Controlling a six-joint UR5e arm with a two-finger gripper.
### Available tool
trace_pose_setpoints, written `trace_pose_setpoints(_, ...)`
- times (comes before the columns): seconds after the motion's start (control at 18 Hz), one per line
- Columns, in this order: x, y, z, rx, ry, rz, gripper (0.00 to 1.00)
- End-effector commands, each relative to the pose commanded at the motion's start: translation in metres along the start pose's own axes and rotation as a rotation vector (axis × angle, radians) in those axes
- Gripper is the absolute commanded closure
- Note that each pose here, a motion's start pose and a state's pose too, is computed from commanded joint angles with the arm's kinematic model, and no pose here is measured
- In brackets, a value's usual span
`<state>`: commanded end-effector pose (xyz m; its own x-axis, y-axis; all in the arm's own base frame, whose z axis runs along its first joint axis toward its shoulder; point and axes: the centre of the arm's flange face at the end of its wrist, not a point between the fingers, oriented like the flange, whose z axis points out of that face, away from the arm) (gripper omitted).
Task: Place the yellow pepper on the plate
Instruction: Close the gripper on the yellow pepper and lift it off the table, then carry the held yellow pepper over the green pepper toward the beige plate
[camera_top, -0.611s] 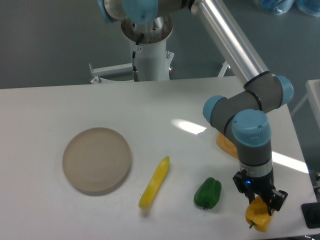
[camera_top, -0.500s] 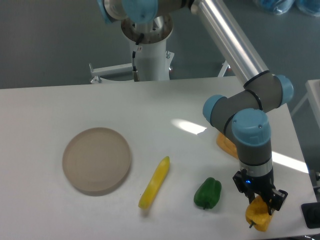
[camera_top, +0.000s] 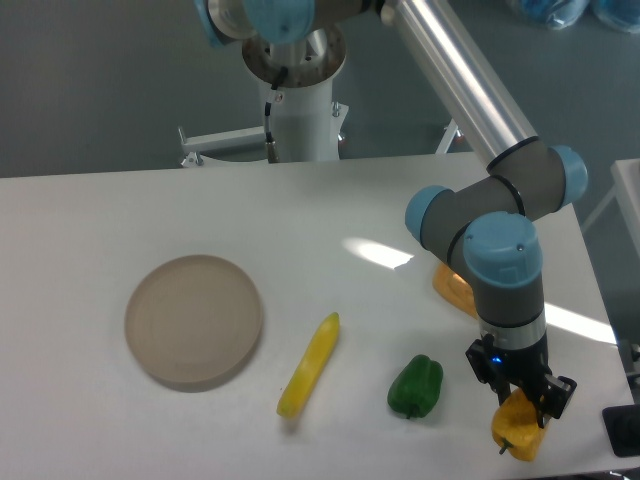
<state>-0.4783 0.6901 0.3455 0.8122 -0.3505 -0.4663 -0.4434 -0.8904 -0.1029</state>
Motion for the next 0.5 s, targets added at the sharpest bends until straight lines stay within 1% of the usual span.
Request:
trace_pose_setpoints(0.17,0.007,0.002,-0.011,0.0,0.01,0.001,0.59)
trace_pose_setpoints(0.39,0.017,0.007,-0.041,-0.003,0.041,0.003,0.59)
trace_pose_setpoints(0.5,0.025,0.004,-0.057,0.001,0.06,0.007,0.59)
